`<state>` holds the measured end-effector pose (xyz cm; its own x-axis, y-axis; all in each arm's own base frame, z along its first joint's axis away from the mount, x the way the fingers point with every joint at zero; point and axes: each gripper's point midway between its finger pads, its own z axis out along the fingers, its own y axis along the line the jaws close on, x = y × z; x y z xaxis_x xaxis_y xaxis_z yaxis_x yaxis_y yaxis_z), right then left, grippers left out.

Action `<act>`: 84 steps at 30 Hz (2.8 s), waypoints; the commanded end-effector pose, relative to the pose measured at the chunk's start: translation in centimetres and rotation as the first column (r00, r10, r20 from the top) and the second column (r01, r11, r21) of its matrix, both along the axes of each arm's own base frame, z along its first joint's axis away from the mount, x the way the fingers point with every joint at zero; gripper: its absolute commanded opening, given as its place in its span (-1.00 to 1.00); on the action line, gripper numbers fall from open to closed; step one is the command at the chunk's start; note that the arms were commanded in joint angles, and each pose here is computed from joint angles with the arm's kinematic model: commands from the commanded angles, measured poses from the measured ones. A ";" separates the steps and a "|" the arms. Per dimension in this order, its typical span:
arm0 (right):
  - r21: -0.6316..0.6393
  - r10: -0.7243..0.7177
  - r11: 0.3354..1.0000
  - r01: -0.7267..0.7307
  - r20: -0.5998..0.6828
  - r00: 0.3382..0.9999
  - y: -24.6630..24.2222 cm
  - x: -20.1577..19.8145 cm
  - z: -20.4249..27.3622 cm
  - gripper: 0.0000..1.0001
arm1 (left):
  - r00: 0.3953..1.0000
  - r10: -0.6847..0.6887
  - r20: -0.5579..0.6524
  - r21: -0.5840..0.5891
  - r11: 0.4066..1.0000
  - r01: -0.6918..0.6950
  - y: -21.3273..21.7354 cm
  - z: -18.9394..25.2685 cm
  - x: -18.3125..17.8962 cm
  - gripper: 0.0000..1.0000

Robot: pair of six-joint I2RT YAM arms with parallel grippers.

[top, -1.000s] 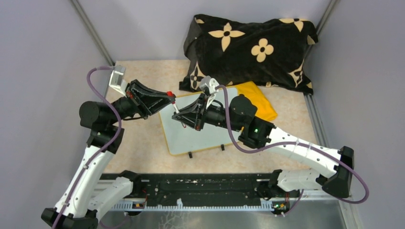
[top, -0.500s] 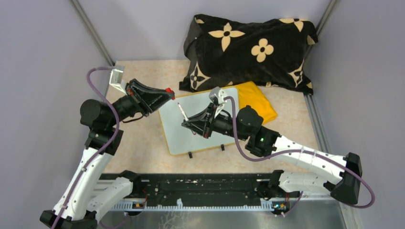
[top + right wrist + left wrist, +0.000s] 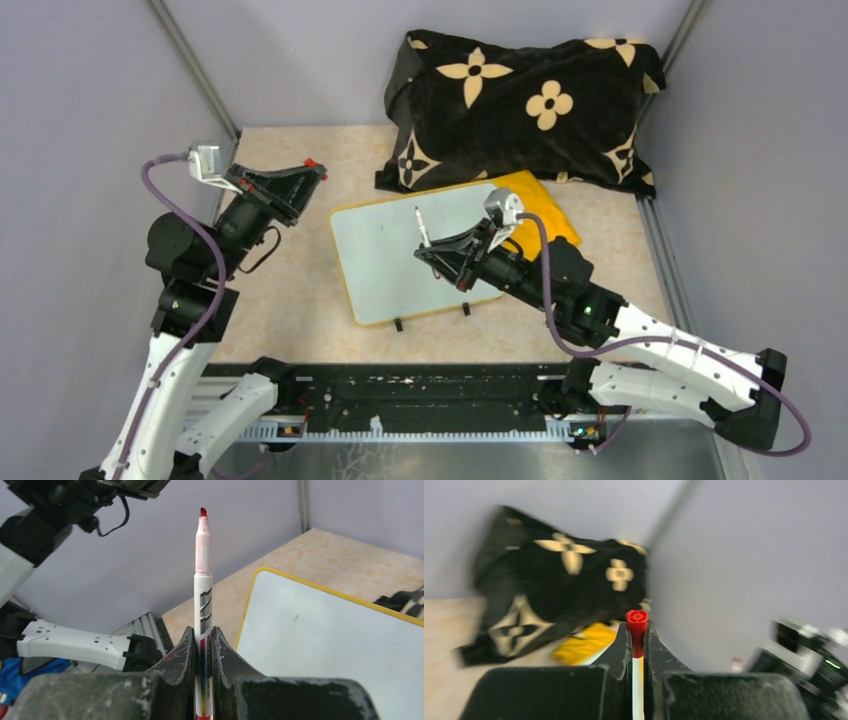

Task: Write a sentence on the whiteboard
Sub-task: Open the whiteboard marker at the center of the board, then place the pen cap at the center of the board.

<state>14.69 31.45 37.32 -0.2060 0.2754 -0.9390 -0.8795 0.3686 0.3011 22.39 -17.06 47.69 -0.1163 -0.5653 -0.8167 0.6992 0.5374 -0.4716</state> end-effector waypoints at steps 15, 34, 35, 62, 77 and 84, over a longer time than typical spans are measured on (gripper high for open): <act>-0.035 -0.246 0.969 0.246 0.027 0.969 -6.2 1.8 -3.4 -1.00 | 0.411 0.864 -0.290 0.766 0.467 -0.442 15.0 -27.5 7.7 -1.00; 0.000 -0.241 0.970 0.242 0.106 0.965 -8.9 0.3 -2.3 -1.00 | 0.042 0.807 -0.589 0.791 0.586 -0.176 15.9 -44.3 11.9 -1.00; 0.003 -0.242 0.970 0.243 0.108 0.964 -9.0 0.3 -2.2 -1.00 | 0.024 0.806 -0.592 0.792 0.587 -0.169 16.3 -44.8 11.8 -1.00; -0.024 -0.253 0.966 0.257 0.106 0.962 -8.5 0.8 -3.1 -1.00 | -0.034 0.780 -0.625 0.779 0.620 -0.098 16.8 -47.6 12.0 -0.36; -0.052 -0.269 0.960 0.275 0.098 0.958 -8.8 1.0 -3.3 -1.00 | 0.091 0.811 -0.578 0.728 0.563 -0.390 18.4 -36.3 13.3 0.42; -0.073 -0.257 0.962 0.264 0.087 0.962 -8.0 1.3 -3.1 -1.00 | 0.483 0.722 -0.495 0.431 0.687 -0.585 15.6 -21.8 13.2 0.97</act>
